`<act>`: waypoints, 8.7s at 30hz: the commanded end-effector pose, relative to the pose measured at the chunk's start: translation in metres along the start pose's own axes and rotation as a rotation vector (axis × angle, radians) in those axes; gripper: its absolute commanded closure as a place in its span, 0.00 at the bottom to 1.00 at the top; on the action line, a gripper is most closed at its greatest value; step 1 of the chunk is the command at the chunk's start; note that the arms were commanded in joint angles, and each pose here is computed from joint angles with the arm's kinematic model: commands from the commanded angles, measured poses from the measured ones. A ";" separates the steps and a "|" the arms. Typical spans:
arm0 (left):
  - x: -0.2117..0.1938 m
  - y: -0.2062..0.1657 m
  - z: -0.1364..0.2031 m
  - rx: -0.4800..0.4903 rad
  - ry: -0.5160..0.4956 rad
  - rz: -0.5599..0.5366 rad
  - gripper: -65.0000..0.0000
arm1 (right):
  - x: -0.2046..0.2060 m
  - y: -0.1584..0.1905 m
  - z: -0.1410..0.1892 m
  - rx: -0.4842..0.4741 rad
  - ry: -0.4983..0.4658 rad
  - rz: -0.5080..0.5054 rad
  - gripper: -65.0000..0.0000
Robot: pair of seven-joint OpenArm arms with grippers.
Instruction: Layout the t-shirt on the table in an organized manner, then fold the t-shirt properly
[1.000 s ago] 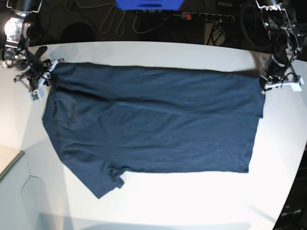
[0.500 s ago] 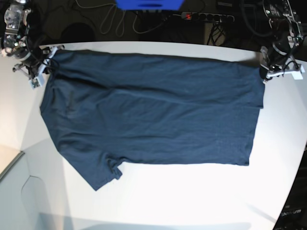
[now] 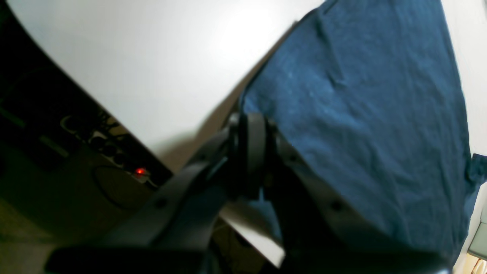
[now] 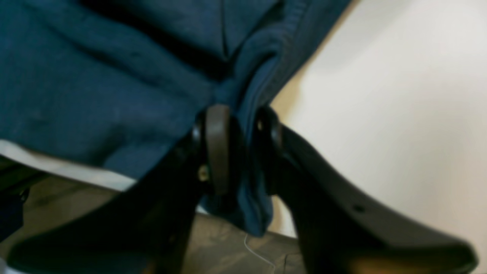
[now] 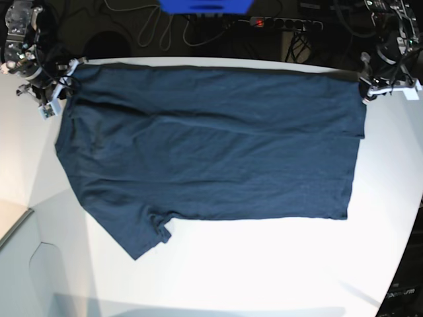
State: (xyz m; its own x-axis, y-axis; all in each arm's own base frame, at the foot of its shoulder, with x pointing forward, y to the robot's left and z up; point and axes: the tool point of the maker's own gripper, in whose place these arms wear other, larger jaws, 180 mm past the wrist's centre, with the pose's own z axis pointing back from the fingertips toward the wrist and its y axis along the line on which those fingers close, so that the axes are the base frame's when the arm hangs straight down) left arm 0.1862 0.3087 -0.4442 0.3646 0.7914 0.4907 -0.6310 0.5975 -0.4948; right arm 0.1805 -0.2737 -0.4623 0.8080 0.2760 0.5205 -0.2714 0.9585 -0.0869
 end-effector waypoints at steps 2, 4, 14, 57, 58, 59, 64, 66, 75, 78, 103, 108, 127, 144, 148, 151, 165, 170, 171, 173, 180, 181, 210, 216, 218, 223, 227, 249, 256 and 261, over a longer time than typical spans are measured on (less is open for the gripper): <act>0.011 -0.004 0.003 -0.017 -0.029 -0.009 1.00 | 0.015 -0.011 0.013 -0.046 -0.070 -0.023 0.65; 0.015 -0.001 0.005 -0.009 -0.037 -0.003 1.00 | 0.028 -0.018 0.025 -0.094 -0.123 -0.045 0.58; 0.030 0.009 0.010 0.010 -0.082 0.027 1.00 | 0.076 -0.024 0.055 -0.174 -0.261 -0.008 0.50; 0.032 0.006 0.006 0.003 -0.088 0.038 0.84 | 0.077 0.084 -0.014 0.164 -0.177 0.100 0.44; 0.032 0.006 0.006 0.003 -0.088 0.038 0.84 | 0.076 0.083 -0.015 0.165 -0.173 0.096 0.44; 0.032 0.006 0.006 0.003 -0.088 0.038 0.84 | 0.073 0.084 -0.016 0.168 -0.166 0.092 0.44; 0.032 0.006 0.006 0.003 -0.088 0.038 0.84 | 0.071 0.082 -0.026 0.176 -0.150 0.072 0.45; 0.032 0.006 0.006 0.003 -0.088 0.038 0.84 | 0.068 0.082 -0.028 0.179 -0.142 0.066 0.48; 0.032 0.006 0.006 0.003 -0.088 0.038 0.84 | 0.080 0.079 -0.029 0.173 -0.165 0.069 0.95; 0.032 0.006 0.006 0.003 -0.088 0.038 0.84 | 0.080 0.079 -0.029 0.173 -0.164 0.069 1.00; 0.031 0.008 0.006 0.010 -0.085 0.035 0.84 | 0.153 0.063 -0.011 0.113 -0.330 0.129 1.00; 0.031 0.008 0.006 0.008 -0.087 0.036 0.84 | 0.155 0.062 -0.016 0.118 -0.328 0.119 1.00; 0.036 0.001 0.004 -0.006 -0.097 0.040 0.83 | 0.157 0.028 -0.002 0.030 -0.355 0.076 0.49; 0.025 0.009 -0.013 0.016 -0.061 0.085 0.83 | 0.036 -0.034 -0.011 -0.073 -0.123 -0.166 0.48; 0.024 0.009 -0.013 0.016 -0.058 0.083 0.83 | 0.024 -0.030 -0.014 -0.063 -0.097 -0.180 0.49; 0.021 0.013 -0.014 0.025 -0.051 0.088 0.83 | 0.019 -0.025 -0.014 -0.053 -0.085 -0.179 0.49; -0.004 0.037 -0.029 0.084 0.016 0.157 0.84 | -0.001 -0.012 -0.014 -0.035 -0.049 -0.194 0.49; 0.007 0.026 -0.034 0.063 0.001 0.152 0.97 | -0.018 -0.001 -0.009 -0.024 -0.019 -0.198 0.49; 0.008 0.025 -0.035 0.060 -0.001 0.151 0.99 | -0.021 0.002 -0.008 -0.021 -0.012 -0.201 0.49; 0.010 0.024 -0.035 0.058 -0.004 0.150 0.99 | -0.029 0.004 -0.006 -0.019 0.004 -0.201 0.49; 0.020 0.027 -0.033 0.064 -0.018 0.137 0.98 | -0.032 0.008 0.012 -0.036 0.000 -0.160 0.49; 0.022 0.026 -0.033 0.060 -0.023 0.135 0.98 | -0.030 0.010 0.014 -0.038 -0.007 -0.155 0.49; 0.135 -0.115 -0.016 -0.242 -0.291 0.024 0.31 | 0.193 -0.036 0.000 -0.079 -0.430 -0.052 0.39; 0.146 -0.146 -0.055 -0.222 -0.255 -0.056 0.33 | 0.219 -0.059 -0.045 0.000 -0.385 -0.158 0.39; 0.147 -0.154 -0.069 -0.200 -0.241 -0.089 0.33 | 0.224 -0.067 -0.057 0.023 -0.366 -0.198 0.39; 0.153 -0.161 -0.093 -0.132 -0.219 -0.147 0.33 | 0.232 -0.075 -0.077 0.074 -0.422 -0.278 0.38; 0.150 -0.170 -0.110 -0.101 -0.182 -0.182 0.33 | 0.225 -0.067 -0.091 0.106 -0.452 -0.302 0.38; 0.092 -0.164 -0.173 0.011 -0.197 -0.474 0.32 | 0.168 -0.042 -0.133 0.023 -0.296 -0.264 0.67; 0.076 -0.166 -0.176 0.003 -0.174 -0.568 0.33 | 0.170 -0.035 -0.135 0.035 -0.297 -0.267 0.91; 0.076 -0.163 -0.176 0.007 -0.172 -0.559 0.60 | 0.170 -0.032 -0.136 0.039 -0.292 -0.261 1.00</act>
State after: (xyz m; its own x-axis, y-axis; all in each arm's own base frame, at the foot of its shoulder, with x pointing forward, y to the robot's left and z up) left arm 0.4283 0.2896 -0.4634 0.5472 0.3229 0.7722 -0.3792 0.9181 -0.1152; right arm 0.4048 -0.2476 -0.4766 0.6174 -0.0462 0.7853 -0.0902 0.9875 0.1291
